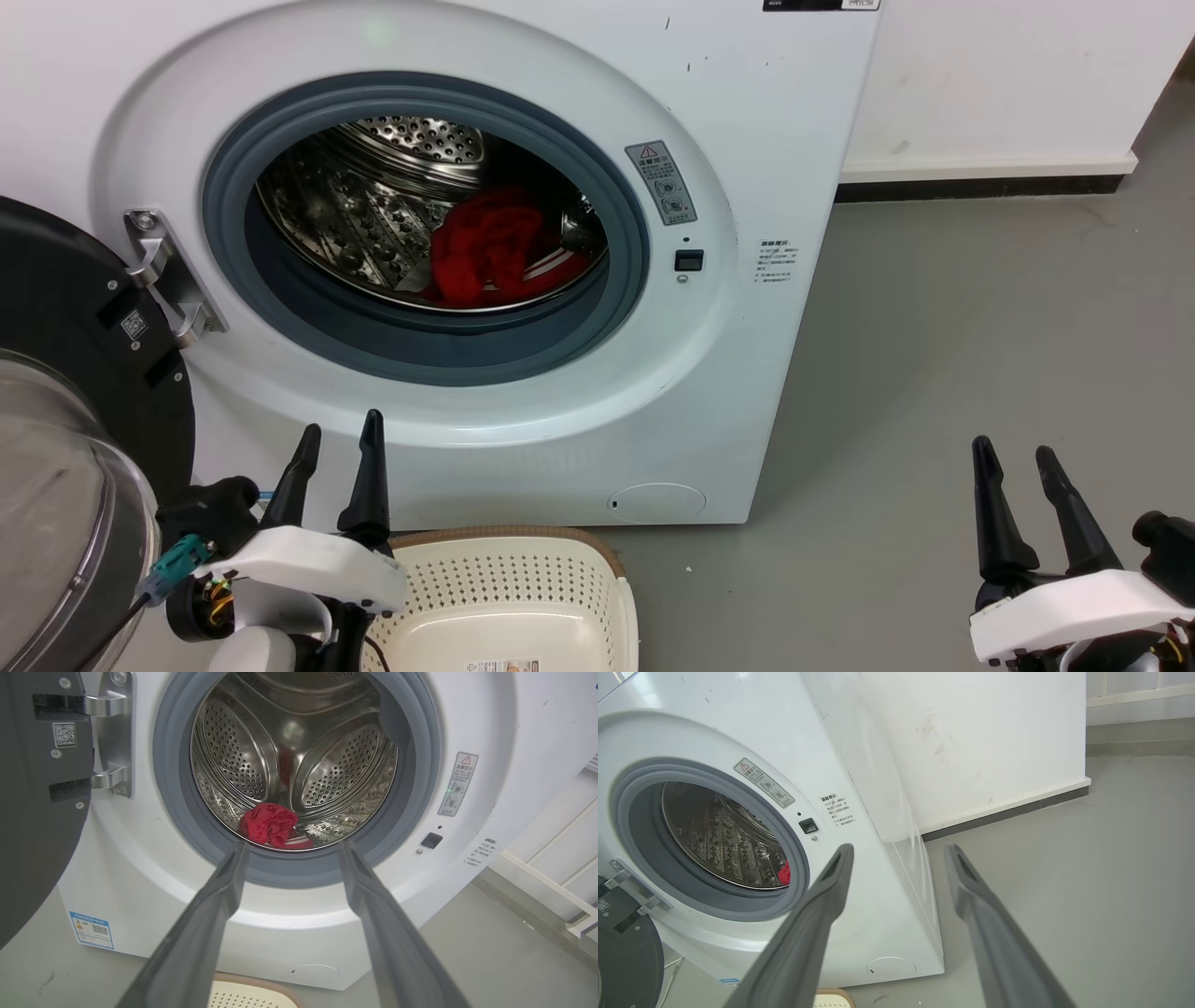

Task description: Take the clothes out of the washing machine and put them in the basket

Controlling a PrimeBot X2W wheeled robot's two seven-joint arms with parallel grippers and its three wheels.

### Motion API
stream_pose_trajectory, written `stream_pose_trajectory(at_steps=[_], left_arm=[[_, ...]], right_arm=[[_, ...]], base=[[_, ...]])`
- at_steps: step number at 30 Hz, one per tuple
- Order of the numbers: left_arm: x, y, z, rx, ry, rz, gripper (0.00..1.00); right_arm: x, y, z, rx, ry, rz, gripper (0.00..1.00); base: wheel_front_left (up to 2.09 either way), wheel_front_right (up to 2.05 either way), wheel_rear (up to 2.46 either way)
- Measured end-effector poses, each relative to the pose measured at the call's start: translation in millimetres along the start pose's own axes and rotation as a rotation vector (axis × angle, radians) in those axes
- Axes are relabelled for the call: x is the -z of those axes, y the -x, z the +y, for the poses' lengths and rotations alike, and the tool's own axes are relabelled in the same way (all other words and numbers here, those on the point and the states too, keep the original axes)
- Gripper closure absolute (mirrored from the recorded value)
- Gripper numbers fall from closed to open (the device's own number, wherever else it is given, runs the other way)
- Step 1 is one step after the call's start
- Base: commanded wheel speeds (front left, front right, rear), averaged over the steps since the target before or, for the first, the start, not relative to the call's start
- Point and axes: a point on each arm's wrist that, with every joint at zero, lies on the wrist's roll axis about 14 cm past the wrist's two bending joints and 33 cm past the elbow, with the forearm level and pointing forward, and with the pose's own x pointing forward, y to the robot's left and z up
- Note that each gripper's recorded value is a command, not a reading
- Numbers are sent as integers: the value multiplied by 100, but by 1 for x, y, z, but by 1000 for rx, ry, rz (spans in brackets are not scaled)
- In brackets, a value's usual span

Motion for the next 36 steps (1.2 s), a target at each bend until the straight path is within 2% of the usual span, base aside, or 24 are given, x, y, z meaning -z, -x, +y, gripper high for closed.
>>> stream_pose_trajectory(at_steps=[15,36], left_arm=[[-5,-2,-2,15,-150,-27,0],[0,0,-6,42,-303,-33,0]], right_arm=[[-9,4,5,-20,145,-23,0],[-9,8,5,-29,315,-17,0]], base=[[0,0,0],[0,0,0]])
